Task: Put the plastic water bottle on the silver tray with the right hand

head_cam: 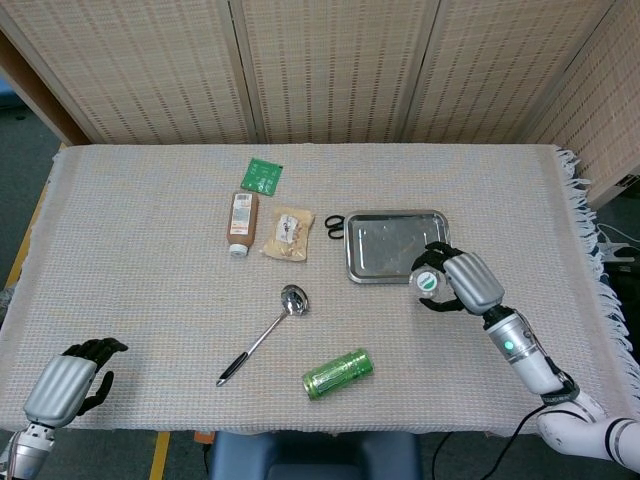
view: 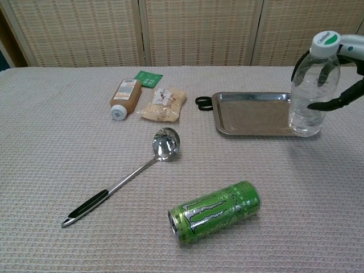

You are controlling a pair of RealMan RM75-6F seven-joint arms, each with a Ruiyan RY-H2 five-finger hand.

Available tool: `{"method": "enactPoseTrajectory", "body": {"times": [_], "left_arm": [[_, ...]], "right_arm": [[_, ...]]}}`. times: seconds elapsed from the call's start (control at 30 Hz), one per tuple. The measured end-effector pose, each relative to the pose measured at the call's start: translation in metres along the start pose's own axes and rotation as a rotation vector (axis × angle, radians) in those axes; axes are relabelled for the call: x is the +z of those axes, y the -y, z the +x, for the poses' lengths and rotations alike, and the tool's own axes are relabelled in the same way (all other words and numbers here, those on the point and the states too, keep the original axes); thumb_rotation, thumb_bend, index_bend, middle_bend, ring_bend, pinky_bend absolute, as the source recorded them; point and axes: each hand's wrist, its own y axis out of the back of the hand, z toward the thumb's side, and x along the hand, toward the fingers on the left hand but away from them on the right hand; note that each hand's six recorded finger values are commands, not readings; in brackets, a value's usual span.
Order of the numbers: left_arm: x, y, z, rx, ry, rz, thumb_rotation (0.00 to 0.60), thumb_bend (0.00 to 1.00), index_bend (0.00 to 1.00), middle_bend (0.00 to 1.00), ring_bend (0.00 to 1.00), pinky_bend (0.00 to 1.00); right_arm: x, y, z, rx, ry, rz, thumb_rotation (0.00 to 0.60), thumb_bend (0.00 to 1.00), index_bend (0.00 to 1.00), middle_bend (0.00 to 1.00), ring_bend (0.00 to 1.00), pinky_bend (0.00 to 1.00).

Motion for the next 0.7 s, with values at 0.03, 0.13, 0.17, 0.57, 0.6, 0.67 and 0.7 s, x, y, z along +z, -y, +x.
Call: {"method": "enactPoseTrajectory", "body": {"times": [0.03, 0.13, 0.17, 0.57, 0.6, 0.67, 0.7], "left_arm": [[0.0, 0.0, 0.0, 0.001, 0.001, 0.003, 0.6, 0.58, 0.3, 0.28, 0.27, 0.39], [0.0, 0.0, 0.0, -0.002, 0.001, 0.003, 0.6, 0.58, 0.3, 0.27, 0.27, 0.39], [0.0, 0.001, 0.0, -0.003, 0.0, 0.001, 0.6, 0.58, 0.3, 0.28, 0.27, 0.39], [0.001, 0.001, 0.0, -0.005, 0.003, 0.007, 0.6, 0.58, 0.3, 0.28, 0.27, 0.39], [0.001, 0.001, 0.0, -0.005, 0.003, 0.004, 0.6, 0.58, 0.3, 0.28, 0.27, 0.39], [0.001, 0.001, 0.0, -0.003, 0.003, 0.002, 0.6, 0.58, 0.3, 0.28, 0.27, 0.39], [0.001, 0.0, 0.0, -0.002, 0.003, 0.003, 0.6, 0.58, 0.3, 0.28, 0.27, 0.39]], "right_arm": [[0.0, 0.0, 0.0, 0.004, -0.005, -0.07, 0.6, 0.0, 0.67, 0.46, 0.18, 0.39], [-0.001, 0.0, 0.001, 0.012, -0.013, -0.269, 0.6, 0.0, 0.67, 0.47, 0.19, 0.39], [-0.002, -0.001, 0.001, 0.013, -0.013, -0.324, 0.6, 0.0, 0.67, 0.47, 0.19, 0.39], [0.047, -0.019, 0.006, -0.001, -0.132, -0.281, 0.6, 0.0, 0.67, 0.47, 0.19, 0.4], [0.055, -0.021, 0.007, 0.002, -0.144, -0.285, 0.6, 0.0, 0.67, 0.47, 0.19, 0.4], [0.069, -0.026, 0.012, 0.013, -0.16, -0.305, 0.6, 0.0, 0.67, 0.47, 0.19, 0.4], [0.072, -0.027, 0.013, 0.017, -0.161, -0.313, 0.6, 0.0, 0.67, 0.47, 0.19, 0.4]]}}
